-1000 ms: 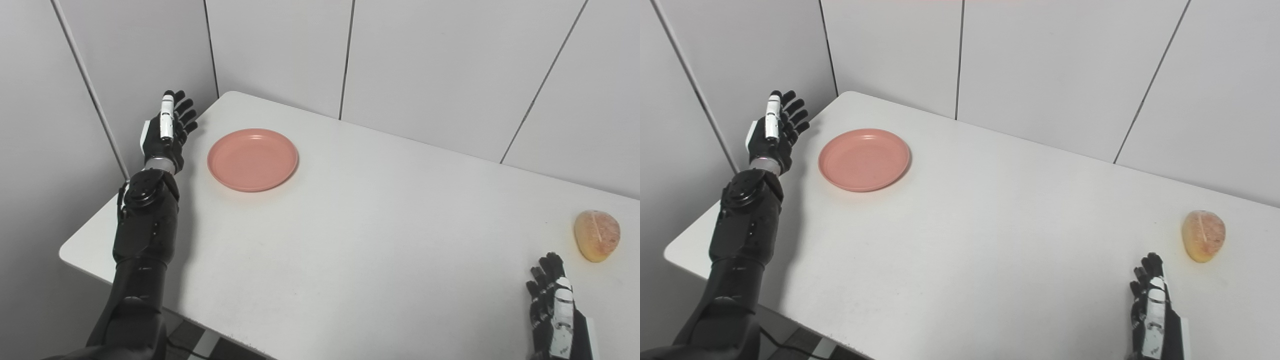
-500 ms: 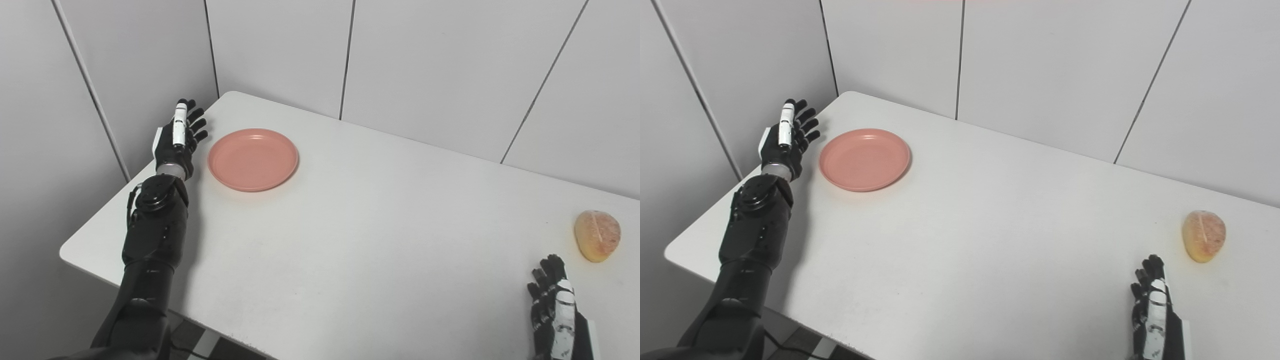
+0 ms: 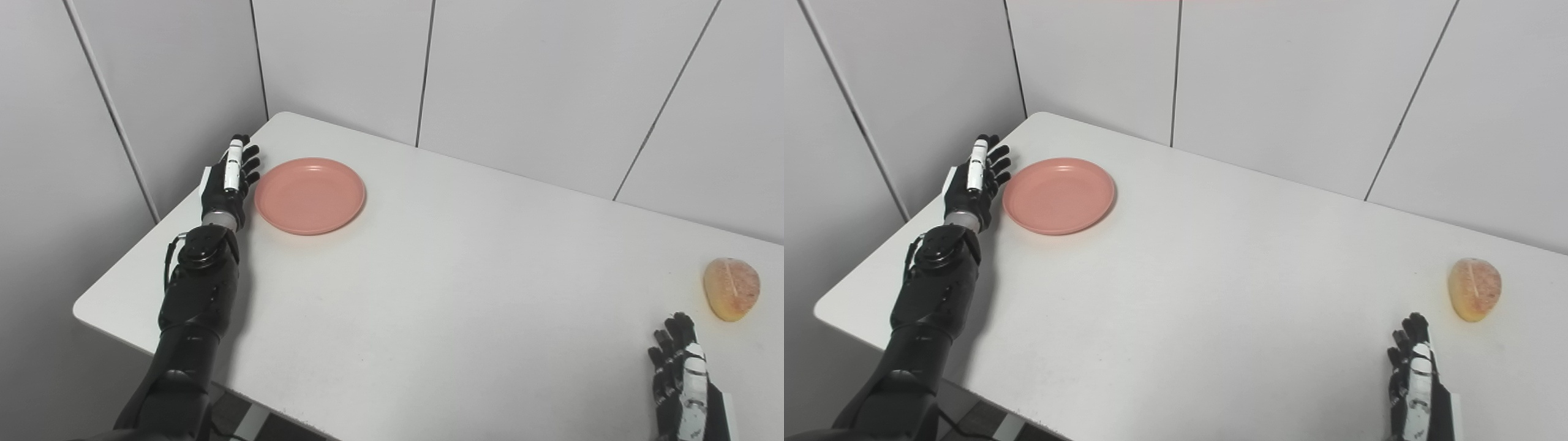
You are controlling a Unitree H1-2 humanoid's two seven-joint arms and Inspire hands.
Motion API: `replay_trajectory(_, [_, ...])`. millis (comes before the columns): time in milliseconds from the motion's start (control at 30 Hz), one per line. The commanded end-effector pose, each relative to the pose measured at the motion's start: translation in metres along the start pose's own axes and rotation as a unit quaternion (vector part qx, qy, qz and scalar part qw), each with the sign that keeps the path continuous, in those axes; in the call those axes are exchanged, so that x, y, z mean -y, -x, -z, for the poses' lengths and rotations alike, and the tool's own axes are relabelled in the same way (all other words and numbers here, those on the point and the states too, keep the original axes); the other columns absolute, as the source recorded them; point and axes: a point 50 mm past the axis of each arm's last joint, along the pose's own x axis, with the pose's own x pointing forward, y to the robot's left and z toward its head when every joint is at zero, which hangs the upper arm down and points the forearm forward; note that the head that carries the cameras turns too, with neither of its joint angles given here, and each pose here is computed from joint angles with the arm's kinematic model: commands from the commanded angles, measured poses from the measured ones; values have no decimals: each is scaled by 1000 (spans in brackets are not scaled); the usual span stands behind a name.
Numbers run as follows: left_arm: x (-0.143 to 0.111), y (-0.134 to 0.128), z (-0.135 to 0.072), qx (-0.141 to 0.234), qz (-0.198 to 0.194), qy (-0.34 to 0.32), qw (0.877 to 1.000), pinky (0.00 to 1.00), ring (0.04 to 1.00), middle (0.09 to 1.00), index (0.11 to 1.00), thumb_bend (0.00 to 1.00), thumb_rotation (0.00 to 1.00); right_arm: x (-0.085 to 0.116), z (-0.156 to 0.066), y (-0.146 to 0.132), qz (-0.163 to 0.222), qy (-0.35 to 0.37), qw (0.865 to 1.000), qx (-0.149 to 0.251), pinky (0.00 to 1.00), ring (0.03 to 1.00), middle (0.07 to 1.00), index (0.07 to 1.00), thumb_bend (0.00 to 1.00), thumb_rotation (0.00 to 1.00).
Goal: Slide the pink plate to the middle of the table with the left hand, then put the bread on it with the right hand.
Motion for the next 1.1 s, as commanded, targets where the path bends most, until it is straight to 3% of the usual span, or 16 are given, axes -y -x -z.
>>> replay_trajectory(0, [3,-12,-30,57,-1,5,998,916,916,899,883,379,1000,0,-13,-4,-7,2,999,33,1000,977,968,954,116,1000])
replay_trajectory(267, [2,-12,-23,52,-16,-4,998,869,863,872,862,368,1000,2,-13,-5,-4,5,999,31,1000,977,974,960,109,1000])
replay_trajectory(700, [7,-14,-11,34,-2,-2,999,883,884,876,851,377,1000,2,-13,-5,-6,6,999,32,1000,971,968,954,127,1000])
replay_trajectory(900, [29,-15,-8,19,43,6,999,889,898,896,877,372,1000,-2,-13,-4,-3,5,1000,29,997,967,962,947,121,1000])
replay_trajectory(1067, [55,-16,-8,1,59,8,998,848,862,862,848,339,1000,-5,-12,-4,-5,0,1000,27,999,970,962,947,124,1000])
